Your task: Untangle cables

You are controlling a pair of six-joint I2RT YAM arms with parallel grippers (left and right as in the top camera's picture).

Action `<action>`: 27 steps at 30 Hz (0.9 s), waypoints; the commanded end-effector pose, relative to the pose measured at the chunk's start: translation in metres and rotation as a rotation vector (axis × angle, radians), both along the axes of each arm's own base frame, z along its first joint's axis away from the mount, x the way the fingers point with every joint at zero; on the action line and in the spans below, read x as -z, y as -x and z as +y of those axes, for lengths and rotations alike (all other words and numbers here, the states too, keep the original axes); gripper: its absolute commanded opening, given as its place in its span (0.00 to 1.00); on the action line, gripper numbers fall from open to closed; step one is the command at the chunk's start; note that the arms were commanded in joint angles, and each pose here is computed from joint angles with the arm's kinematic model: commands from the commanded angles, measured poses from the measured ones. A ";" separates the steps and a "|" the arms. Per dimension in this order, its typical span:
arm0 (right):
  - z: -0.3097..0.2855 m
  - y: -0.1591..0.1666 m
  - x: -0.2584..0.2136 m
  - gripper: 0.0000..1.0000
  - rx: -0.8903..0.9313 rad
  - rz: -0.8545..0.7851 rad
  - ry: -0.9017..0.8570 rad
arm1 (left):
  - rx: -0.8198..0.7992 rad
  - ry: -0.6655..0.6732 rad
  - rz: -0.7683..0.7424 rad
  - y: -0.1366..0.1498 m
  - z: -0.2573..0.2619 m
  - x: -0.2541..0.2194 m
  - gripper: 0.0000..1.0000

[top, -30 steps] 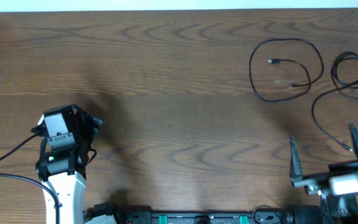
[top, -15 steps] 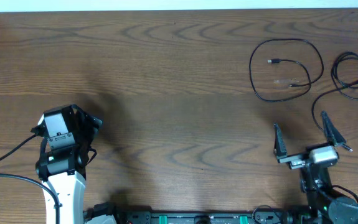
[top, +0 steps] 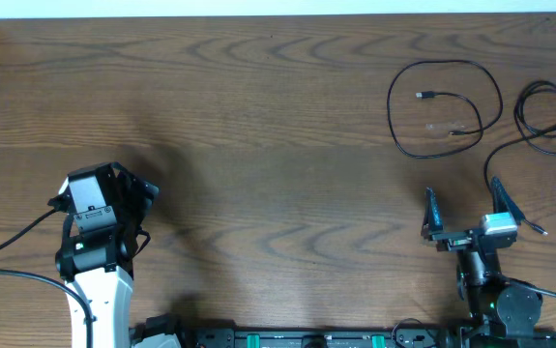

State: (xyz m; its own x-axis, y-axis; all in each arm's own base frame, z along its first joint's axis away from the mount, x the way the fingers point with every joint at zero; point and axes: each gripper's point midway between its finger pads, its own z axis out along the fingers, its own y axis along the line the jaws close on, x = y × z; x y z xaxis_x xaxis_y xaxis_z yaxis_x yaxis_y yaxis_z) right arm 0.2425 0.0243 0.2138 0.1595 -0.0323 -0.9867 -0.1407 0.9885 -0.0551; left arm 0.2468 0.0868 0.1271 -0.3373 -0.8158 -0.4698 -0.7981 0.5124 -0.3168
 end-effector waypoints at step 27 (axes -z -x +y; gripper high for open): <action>-0.028 -0.004 0.057 0.99 0.154 0.232 -0.070 | -0.004 -0.004 -0.009 0.000 0.001 -0.004 0.99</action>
